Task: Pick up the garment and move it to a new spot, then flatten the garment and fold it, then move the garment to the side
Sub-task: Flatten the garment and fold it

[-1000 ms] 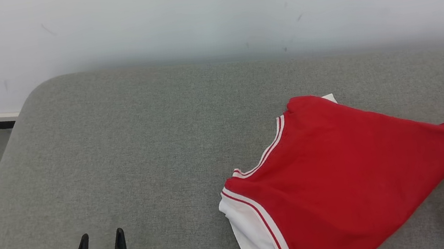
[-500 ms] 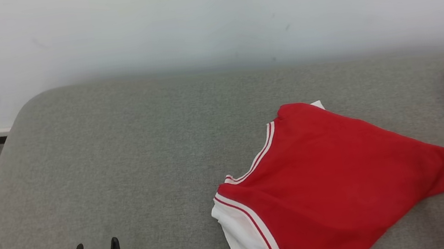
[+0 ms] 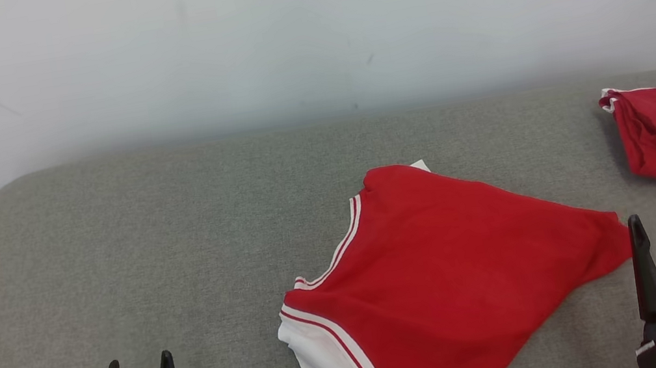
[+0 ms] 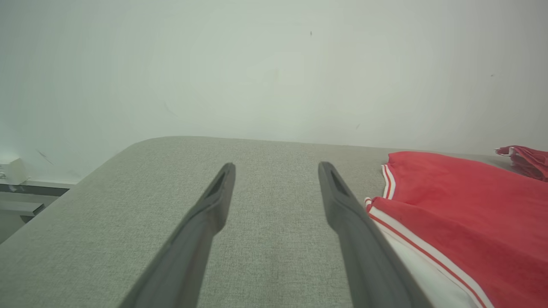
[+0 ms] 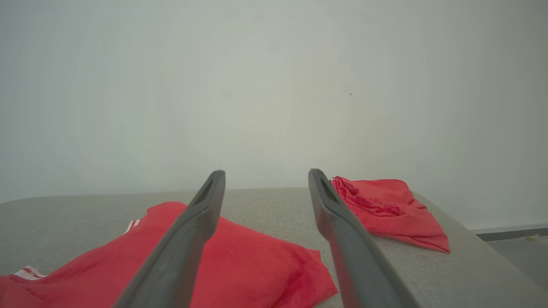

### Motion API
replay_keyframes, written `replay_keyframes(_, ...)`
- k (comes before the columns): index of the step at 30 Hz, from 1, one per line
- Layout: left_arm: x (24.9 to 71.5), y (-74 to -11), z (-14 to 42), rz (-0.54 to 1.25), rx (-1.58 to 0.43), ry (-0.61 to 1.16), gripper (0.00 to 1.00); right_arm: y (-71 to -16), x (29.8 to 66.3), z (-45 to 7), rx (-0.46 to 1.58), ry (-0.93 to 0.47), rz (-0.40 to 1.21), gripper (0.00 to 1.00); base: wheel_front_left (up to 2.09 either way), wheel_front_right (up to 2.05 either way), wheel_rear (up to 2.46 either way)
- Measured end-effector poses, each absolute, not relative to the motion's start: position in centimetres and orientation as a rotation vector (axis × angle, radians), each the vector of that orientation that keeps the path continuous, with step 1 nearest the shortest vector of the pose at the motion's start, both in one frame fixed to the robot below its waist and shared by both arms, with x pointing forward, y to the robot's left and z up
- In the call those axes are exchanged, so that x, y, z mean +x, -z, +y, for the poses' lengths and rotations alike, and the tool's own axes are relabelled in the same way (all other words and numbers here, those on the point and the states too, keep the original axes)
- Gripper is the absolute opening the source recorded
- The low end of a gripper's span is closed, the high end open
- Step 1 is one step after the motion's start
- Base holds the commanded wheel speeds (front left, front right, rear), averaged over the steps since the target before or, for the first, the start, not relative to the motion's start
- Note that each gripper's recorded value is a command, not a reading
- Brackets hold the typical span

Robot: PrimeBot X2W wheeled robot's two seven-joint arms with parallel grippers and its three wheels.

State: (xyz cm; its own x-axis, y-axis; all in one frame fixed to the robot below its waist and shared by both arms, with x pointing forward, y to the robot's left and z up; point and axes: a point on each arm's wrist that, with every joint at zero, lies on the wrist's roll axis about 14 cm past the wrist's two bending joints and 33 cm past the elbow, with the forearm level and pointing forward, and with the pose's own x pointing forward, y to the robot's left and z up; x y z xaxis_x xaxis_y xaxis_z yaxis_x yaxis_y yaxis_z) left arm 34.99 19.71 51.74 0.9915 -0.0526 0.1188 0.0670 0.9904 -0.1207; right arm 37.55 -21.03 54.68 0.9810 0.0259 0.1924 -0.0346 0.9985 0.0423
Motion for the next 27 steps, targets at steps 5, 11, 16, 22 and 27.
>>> replay_keyframes(5, 35.0, -51.9, 19.5, -0.12, -0.123, 0.069, 1.0, -53.9, 35.6, -20.6, 0.077, -0.02, -0.184, 1.0, 0.0, 0.0, 0.0)
replay_keyframes(11, 35.1, -51.7, 19.2, -0.113, -0.123, 0.075, 1.0, -52.0, 34.3, -19.4, 0.114, -0.035, -0.129, 1.0, 0.0, 0.0, 0.0)
replay_keyframes(16, 35.2, -51.3, 19.1, -0.101, -0.122, 0.08, 1.0, -51.7, 34.4, -18.7, 0.127, -0.047, -0.12, 1.0, 0.0, 0.0, 0.0)
replay_keyframes(22, 36.8, -52.8, 18.5, -0.141, -0.133, 0.108, 1.0, -51.5, 34.8, -18.5, 0.136, -0.05, -0.116, 1.0, 0.0, 0.0, 0.0)
replay_keyframes(27, 40.2, -56.3, 17.0, -0.211, -0.121, 0.186, 1.0, -51.6, 35.4, -18.2, 0.141, -0.056, -0.119, 1.0, 0.0, 0.0, 0.0)
